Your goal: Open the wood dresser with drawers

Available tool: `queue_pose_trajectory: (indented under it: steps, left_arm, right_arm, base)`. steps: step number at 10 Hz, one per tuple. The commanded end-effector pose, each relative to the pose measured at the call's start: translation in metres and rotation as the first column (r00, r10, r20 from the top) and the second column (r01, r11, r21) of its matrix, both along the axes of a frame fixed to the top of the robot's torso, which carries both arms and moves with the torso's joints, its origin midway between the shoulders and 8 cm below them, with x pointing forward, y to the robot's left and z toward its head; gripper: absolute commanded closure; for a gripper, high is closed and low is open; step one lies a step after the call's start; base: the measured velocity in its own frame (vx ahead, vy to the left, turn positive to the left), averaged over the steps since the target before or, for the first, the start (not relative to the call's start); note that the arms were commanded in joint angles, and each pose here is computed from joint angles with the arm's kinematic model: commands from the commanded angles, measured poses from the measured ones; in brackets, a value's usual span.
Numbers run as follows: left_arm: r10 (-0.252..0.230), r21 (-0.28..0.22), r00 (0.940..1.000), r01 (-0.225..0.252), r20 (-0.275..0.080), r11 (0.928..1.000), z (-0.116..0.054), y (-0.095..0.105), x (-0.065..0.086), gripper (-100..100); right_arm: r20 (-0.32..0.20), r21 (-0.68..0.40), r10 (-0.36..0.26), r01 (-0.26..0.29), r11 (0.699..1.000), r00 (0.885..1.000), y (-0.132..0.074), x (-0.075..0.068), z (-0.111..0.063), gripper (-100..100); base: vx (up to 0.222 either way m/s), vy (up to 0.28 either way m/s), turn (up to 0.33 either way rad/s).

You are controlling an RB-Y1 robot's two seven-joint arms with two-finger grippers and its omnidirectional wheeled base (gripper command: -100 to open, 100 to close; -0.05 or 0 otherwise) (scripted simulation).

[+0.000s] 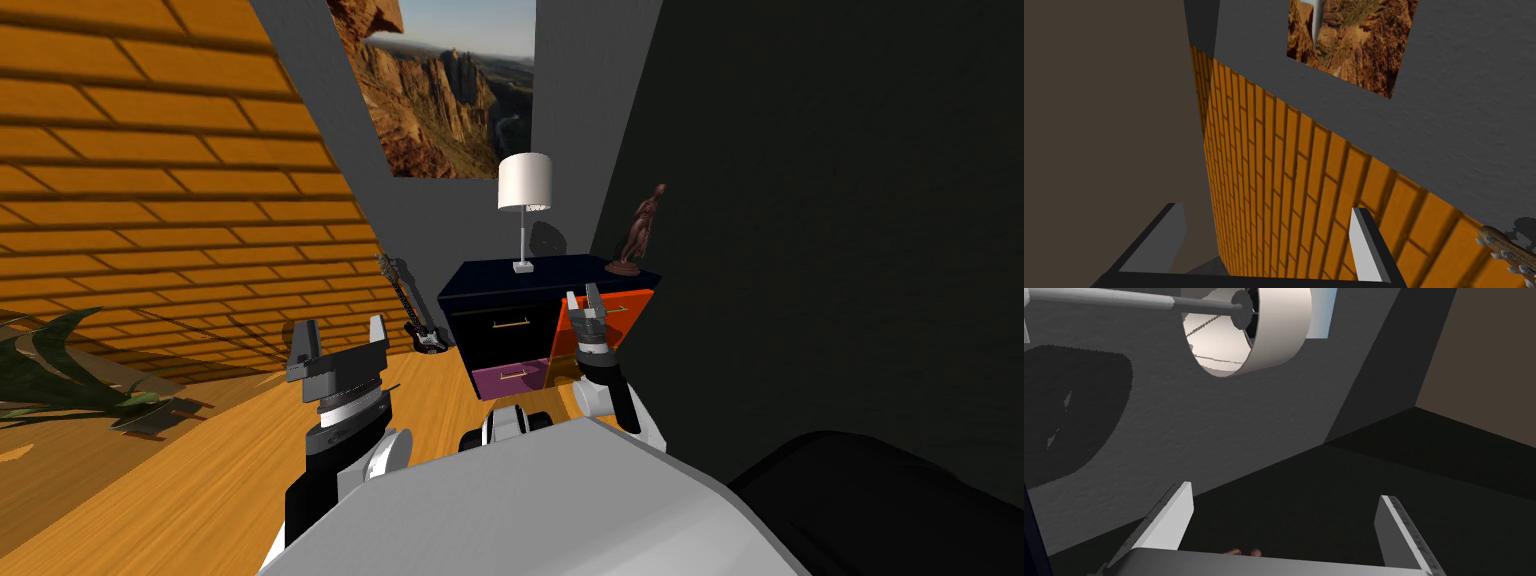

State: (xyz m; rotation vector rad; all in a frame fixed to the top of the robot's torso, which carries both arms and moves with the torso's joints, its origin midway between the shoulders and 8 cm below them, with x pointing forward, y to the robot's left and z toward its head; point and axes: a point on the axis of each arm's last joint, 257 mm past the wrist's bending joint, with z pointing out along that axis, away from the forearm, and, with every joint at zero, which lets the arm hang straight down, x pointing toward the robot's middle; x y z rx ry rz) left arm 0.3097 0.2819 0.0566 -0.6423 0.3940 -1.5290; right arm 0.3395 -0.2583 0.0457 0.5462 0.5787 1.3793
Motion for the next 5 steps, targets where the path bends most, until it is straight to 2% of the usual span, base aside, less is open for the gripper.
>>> queue_pose_trajectory:
  steps: [1, 3, 4, 5]
  left_arm:
    - [0.0, 0.0, 1.0, 0.0, 0.0, 1.0, 0.0, 0.0, 0.0, 0]
    - [0.0, 0.0, 1.0, 0.0, 0.0, 1.0, 0.0, 0.0, 0.0, 0]
    - [0.0, 0.0, 1.0, 0.0, 0.0, 1.0, 0.0, 0.0, 0.0, 0]
    - [0.0, 0.0, 1.0, 0.0, 0.0, 1.0, 0.0, 0.0, 0.0, 0]
  right_arm:
    - [-0.007, 0.042, 0.095, -0.094, 0.995, 0.995, 0.0056, 0.0043, -0.0047, -100]
    - [-0.005, 0.108, 0.177, -0.175, 0.979, 0.984, 0.0084, 0.0084, -0.0091, -100]
    - [-0.004, 0.114, 0.184, -0.182, 0.977, 0.983, 0.0084, 0.0084, -0.0091, -100]
    - [0.002, 0.16, 0.232, -0.229, 0.96, 0.973, 0.0095, 0.0106, -0.0115, -100]
  base:
    - [-0.006, 0.018, 0.009]
    - [-0.007, 0.02, 0.02]
    - [-0.004, 0.014, 0.005]
    - [-0.003, 0.015, 0.011]
